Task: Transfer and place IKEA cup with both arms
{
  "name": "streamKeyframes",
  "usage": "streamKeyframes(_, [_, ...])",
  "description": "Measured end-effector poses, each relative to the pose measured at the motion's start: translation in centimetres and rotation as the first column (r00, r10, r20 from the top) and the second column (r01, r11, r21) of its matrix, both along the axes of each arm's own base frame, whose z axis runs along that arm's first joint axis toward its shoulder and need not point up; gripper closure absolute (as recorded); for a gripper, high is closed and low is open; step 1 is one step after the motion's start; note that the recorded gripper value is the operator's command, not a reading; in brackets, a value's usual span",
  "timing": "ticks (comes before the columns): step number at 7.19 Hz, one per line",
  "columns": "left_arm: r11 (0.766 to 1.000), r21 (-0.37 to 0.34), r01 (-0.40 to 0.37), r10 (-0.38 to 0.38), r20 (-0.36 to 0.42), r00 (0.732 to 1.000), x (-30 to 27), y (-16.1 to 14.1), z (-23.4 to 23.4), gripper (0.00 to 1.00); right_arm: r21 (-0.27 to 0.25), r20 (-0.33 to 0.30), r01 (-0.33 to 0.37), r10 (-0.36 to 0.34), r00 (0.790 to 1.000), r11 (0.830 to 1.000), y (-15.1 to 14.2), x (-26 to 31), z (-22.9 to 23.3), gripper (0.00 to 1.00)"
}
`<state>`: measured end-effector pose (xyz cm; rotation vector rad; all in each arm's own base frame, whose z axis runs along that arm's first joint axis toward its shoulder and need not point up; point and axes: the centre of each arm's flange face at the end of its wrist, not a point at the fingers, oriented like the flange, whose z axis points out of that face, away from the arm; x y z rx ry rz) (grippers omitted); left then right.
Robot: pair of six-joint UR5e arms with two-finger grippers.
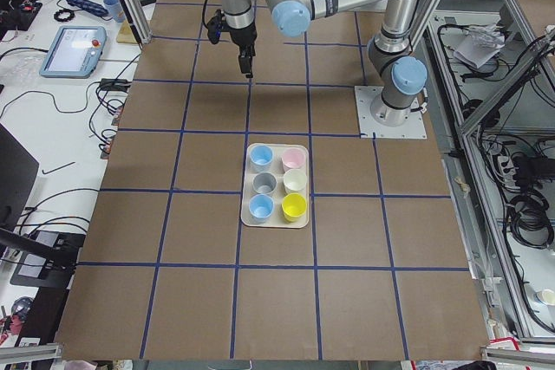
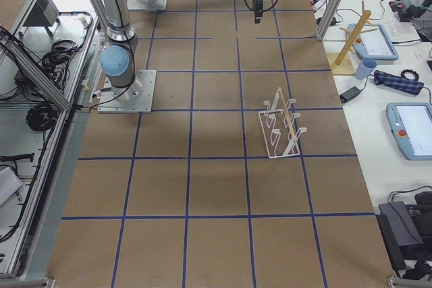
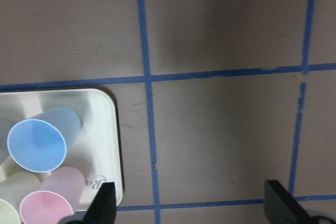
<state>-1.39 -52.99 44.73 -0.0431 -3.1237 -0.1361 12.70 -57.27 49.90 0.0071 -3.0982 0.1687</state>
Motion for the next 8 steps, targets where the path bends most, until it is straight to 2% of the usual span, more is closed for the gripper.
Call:
streamKeyframes(2, [0.999, -0.033, 0.008, -0.009, -0.044, 0.999, -6.6, 3.5, 3.3, 0.00, 0.002, -0.001, 0.001, -0.001, 1.000, 1.000, 0.0, -0.1, -0.1, 0.00])
streamKeyframes(4, [0.998, -0.030, 0.052, -0.053, -0.043, 0.998, -10.6, 6.7, 3.9, 0.00, 0.002, -0.002, 0.002, -0.002, 1.000, 1.000, 0.0, -0.2, -0.1, 0.00])
streamKeyframes(8, [0.996, -0.027, 0.082, -0.081, 0.024, 0.996, -11.6, 10.7, 3.3, 0.00, 0.006, 0.011, 0.023, -0.023, 1.000, 1.000, 0.9, 0.6, 0.6, 0.00])
